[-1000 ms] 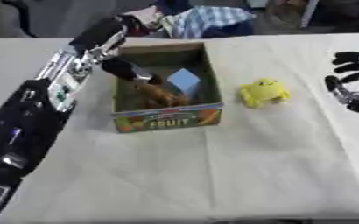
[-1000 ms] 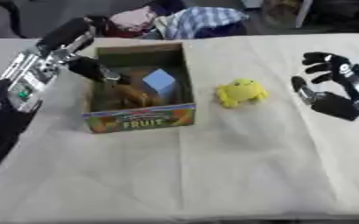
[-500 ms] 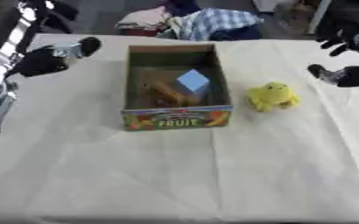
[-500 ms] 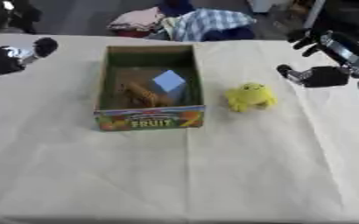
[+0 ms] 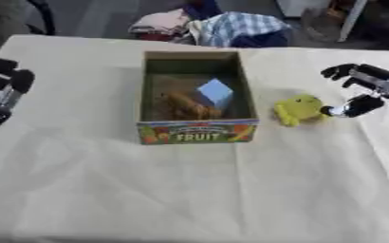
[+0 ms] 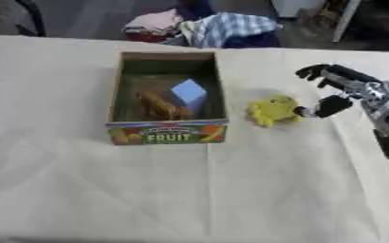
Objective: Pick up objects on the table and place them in the box.
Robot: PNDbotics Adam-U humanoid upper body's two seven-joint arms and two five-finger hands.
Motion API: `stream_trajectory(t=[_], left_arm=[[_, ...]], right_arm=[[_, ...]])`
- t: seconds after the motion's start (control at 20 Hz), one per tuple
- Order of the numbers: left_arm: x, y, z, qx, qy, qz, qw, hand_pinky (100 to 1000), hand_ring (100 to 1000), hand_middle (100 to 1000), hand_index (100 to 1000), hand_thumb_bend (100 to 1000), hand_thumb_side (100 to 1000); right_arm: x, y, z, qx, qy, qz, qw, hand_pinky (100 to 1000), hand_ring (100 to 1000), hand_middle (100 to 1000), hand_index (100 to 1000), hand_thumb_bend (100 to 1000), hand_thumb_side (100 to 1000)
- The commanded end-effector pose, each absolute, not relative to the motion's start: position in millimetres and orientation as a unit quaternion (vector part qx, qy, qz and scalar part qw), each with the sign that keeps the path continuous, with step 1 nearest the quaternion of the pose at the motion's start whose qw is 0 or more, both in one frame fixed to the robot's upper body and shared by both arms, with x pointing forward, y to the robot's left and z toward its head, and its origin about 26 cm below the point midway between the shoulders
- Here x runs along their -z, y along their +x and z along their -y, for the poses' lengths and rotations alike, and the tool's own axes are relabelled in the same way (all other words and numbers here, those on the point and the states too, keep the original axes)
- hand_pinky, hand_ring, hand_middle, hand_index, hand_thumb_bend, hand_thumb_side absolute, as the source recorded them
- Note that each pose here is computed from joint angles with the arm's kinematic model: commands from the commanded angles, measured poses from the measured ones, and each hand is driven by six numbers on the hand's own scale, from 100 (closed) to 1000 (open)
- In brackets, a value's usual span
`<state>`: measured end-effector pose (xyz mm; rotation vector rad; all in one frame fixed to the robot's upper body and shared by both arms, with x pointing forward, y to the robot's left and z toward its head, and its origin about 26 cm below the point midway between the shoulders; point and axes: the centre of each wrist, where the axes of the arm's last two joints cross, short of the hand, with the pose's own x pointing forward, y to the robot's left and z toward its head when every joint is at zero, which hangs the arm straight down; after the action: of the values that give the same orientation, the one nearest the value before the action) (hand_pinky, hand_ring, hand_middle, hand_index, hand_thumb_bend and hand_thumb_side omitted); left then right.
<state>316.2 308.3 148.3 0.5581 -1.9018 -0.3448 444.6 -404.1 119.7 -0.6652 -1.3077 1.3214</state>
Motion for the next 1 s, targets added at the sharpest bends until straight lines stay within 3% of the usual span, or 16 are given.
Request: stream_trajectory(t=[0.05,0.25,0.35,0.4,0.45,0.5,0.55,0.65,1.0], left_arm=[[-151.5,314.1,-312.9,0.124,0.239,0.803,0.532,712,547,576,705,687,719],[-145.8,315.0,-311.3,0.119,0.232,0.8,0.54,710,543,572,705,687,714],[-144.1,315.6,-309.8,0.119,0.228,0.8,0.542,709,543,572,705,681,722],[-143.4,315.8,-309.3,0.12,0.227,0.8,0.543,709,543,571,705,681,722],[-142.7,315.8,-309.0,0.12,0.226,0.799,0.543,709,542,571,705,680,722],[-142.0,315.8,-309.1,0.12,0.226,0.799,0.544,709,542,571,705,679,723],[-141.4,315.8,-309.2,0.12,0.226,0.798,0.545,708,541,570,705,678,724],[-140.6,315.7,-309.6,0.119,0.226,0.798,0.546,708,541,570,706,677,725],[-135.6,315.0,-310.6,0.122,0.223,0.793,0.554,708,540,570,707,673,729]], right_arm=[[-123.0,449.3,407.7,-0.551,-0.302,0.546,0.554,767,884,860,940,425,288],[-115.6,455.7,393.9,-0.554,-0.304,0.548,0.548,754,847,799,890,422,286],[-114.6,458.4,386.9,-0.555,-0.31,0.554,0.538,731,807,704,772,420,267],[-114.6,459.4,384.0,-0.554,-0.314,0.558,0.531,729,803,692,760,420,265],[-114.9,460.2,381.5,-0.553,-0.319,0.564,0.524,709,775,603,660,412,249],[-115.3,460.7,379.4,-0.551,-0.324,0.57,0.516,701,765,580,627,409,245],[-116.4,461.3,377.7,-0.546,-0.331,0.578,0.508,676,734,511,527,403,233],[-117.3,461.7,375.8,-0.535,-0.342,0.593,0.495,653,700,460,455,397,221],[-124.1,461.4,376.7,-0.498,-0.366,0.631,0.47,611,637,372,377,383,199]])
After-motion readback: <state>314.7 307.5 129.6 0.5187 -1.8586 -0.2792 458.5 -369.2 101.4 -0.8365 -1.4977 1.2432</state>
